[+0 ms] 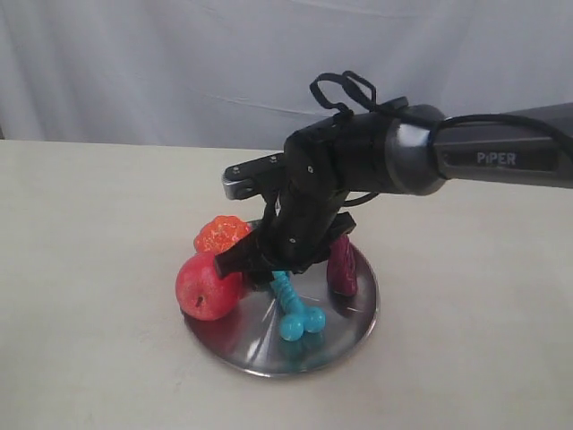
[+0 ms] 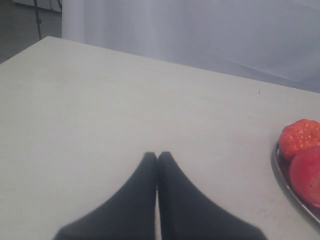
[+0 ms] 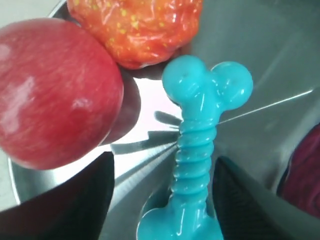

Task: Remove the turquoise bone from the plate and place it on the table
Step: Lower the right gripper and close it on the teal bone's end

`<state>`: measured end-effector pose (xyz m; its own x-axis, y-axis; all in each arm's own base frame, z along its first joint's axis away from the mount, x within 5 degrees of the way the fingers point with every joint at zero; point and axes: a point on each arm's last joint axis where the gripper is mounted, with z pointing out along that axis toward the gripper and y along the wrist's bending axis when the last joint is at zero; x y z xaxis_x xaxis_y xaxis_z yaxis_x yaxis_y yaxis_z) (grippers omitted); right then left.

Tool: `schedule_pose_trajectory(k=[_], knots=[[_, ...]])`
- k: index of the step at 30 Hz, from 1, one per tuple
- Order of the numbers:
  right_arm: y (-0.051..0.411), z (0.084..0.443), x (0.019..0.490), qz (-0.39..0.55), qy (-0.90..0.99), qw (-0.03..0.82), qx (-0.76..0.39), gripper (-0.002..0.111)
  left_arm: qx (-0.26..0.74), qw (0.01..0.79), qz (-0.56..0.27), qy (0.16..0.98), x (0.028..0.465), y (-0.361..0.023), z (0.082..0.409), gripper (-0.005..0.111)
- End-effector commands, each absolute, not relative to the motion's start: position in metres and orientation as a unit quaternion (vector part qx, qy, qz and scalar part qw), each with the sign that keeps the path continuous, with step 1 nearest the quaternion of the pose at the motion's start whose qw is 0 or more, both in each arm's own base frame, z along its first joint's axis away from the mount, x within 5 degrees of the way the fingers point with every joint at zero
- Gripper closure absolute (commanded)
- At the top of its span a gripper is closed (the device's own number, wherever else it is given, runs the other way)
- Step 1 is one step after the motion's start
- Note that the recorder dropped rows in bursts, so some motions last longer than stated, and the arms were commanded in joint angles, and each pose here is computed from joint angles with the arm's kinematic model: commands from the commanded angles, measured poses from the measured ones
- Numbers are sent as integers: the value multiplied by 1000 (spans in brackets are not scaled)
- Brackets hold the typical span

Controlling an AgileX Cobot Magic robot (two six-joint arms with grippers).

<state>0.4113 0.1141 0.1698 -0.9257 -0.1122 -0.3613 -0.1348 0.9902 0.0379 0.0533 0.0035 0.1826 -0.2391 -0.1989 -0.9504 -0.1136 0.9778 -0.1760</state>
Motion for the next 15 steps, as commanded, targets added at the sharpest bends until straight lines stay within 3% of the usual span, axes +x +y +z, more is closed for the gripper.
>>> schedule_pose_trajectory(k=[1,15], knots=[[112,162,416,18,979,188,-75,52,-97,610,-37,785,53,3,182,107],[109,131,420,-14,981,165,-98,52,-97,610,-37,785,53,3,182,107]])
